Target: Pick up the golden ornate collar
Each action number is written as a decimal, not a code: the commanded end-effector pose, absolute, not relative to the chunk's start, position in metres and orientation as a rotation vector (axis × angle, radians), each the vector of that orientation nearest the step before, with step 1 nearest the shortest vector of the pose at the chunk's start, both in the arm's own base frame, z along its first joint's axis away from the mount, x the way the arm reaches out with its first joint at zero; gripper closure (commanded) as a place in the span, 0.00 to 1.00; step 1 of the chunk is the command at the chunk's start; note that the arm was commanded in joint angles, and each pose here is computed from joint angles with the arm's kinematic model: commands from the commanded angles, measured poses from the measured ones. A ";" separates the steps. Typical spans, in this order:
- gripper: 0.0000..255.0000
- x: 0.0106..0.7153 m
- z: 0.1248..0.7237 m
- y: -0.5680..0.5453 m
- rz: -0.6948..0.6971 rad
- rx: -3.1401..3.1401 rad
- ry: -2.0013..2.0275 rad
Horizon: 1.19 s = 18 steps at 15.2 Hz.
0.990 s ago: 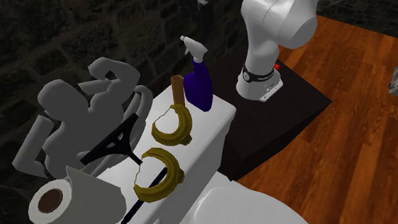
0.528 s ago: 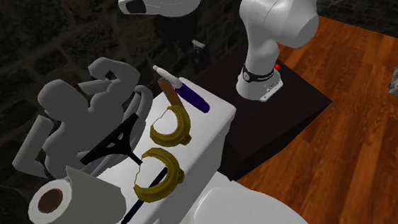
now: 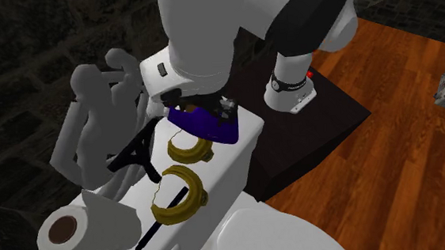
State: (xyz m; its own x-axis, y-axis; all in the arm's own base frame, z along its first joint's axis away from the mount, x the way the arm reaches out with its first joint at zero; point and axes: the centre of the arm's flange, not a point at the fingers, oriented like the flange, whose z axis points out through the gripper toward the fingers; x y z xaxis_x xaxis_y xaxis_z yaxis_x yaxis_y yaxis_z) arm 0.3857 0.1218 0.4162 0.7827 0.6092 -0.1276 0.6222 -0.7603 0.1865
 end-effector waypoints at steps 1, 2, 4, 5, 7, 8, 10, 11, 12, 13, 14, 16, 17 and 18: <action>0.00 0.389 0.400 0.143 -0.063 2.695 1.096; 0.00 0.391 0.392 0.152 -0.053 2.663 1.158; 0.00 0.391 0.384 0.156 -0.050 2.652 1.178; 0.00 0.391 0.378 0.156 -0.050 2.652 1.178; 0.00 0.391 0.368 0.156 -0.050 2.652 1.178; 0.00 0.391 0.362 0.156 -0.050 2.652 1.178; 0.00 0.391 0.349 0.156 -0.050 2.652 1.178; 0.00 0.391 0.349 0.156 -0.050 2.652 1.178; 0.00 0.391 0.349 0.156 -0.050 2.652 1.178; 1.00 0.391 0.348 0.155 -0.050 2.652 1.178; 1.00 0.391 0.349 0.155 -0.050 2.652 1.178; 1.00 0.391 0.349 0.155 -0.050 2.652 1.178; 1.00 0.391 0.348 0.155 -0.050 2.652 1.178; 1.00 0.392 0.348 0.155 -0.050 2.652 1.178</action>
